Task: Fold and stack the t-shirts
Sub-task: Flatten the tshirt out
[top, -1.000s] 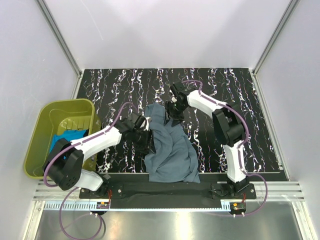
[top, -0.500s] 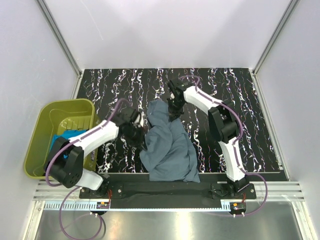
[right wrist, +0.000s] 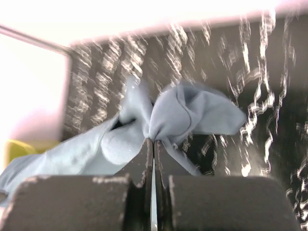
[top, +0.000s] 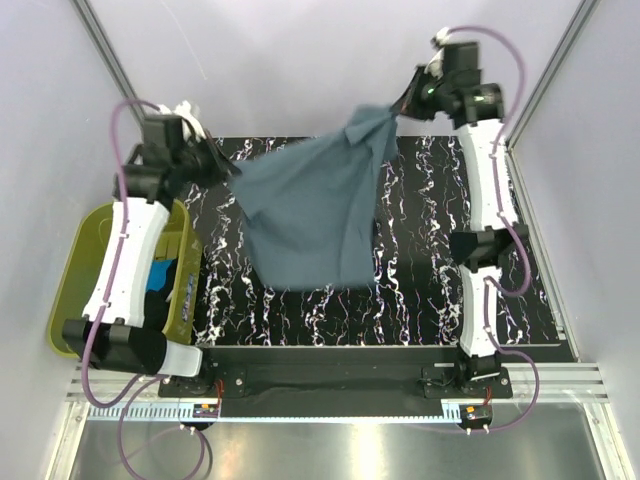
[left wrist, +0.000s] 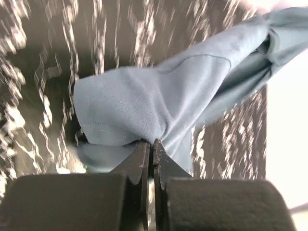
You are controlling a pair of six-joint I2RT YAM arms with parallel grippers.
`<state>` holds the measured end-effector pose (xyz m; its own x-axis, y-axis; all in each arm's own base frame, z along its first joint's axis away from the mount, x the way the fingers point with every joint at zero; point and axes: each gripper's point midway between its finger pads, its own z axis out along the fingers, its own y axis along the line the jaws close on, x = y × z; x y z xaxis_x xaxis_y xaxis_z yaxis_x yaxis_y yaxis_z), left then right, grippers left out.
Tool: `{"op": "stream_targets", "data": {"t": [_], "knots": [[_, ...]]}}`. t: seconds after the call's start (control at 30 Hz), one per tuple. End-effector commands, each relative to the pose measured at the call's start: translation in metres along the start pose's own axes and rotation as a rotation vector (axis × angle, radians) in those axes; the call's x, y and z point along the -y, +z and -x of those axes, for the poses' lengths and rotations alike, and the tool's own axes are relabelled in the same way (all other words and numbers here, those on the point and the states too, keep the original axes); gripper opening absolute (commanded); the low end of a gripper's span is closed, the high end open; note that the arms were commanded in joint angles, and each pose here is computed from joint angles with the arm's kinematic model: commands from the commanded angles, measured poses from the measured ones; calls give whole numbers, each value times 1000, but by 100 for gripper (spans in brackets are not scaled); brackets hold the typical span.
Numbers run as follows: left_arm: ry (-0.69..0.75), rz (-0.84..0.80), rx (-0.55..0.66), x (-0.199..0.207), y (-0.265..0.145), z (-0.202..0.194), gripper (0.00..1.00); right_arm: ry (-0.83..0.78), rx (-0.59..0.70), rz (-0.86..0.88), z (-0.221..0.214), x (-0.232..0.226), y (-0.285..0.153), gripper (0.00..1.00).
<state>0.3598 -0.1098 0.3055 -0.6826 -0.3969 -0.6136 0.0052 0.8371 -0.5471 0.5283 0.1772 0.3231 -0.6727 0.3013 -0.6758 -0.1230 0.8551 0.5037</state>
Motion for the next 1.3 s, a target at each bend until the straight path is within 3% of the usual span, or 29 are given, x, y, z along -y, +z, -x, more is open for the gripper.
{"op": "stream_targets", "data": {"t": [0.0,0.03,0.1,0.13,0.2,0.37,0.53,0.63,0.8,1.1,1.27], "knots": [[12,38,134,13,-37,44,0,28,55,111,20,-31,-60,0],[19,30,164,19,-47,51,0,4,104,127,28,-44,-92,0],[13,16,206,26,-64,54,0,-16,79,105,17,-36,-93,0],[7,24,221,25,-68,54,0,-39,135,117,22,-47,-125,0],[-5,16,263,28,-87,52,0,-49,137,93,13,-40,-133,0],[-59,-32,338,34,-120,39,0,-42,253,49,2,-43,-210,0],[-63,-157,426,47,-156,17,0,-73,512,76,2,-56,-306,0],[-66,-174,452,46,-165,9,0,-55,582,90,-1,-58,-327,0],[-81,-135,394,34,-137,6,0,-53,639,90,8,-53,-318,0],[-165,13,117,-17,-4,-8,0,-81,474,-90,16,5,-182,0],[-105,80,60,-38,42,3,0,-50,349,-150,7,38,-111,0]]}}
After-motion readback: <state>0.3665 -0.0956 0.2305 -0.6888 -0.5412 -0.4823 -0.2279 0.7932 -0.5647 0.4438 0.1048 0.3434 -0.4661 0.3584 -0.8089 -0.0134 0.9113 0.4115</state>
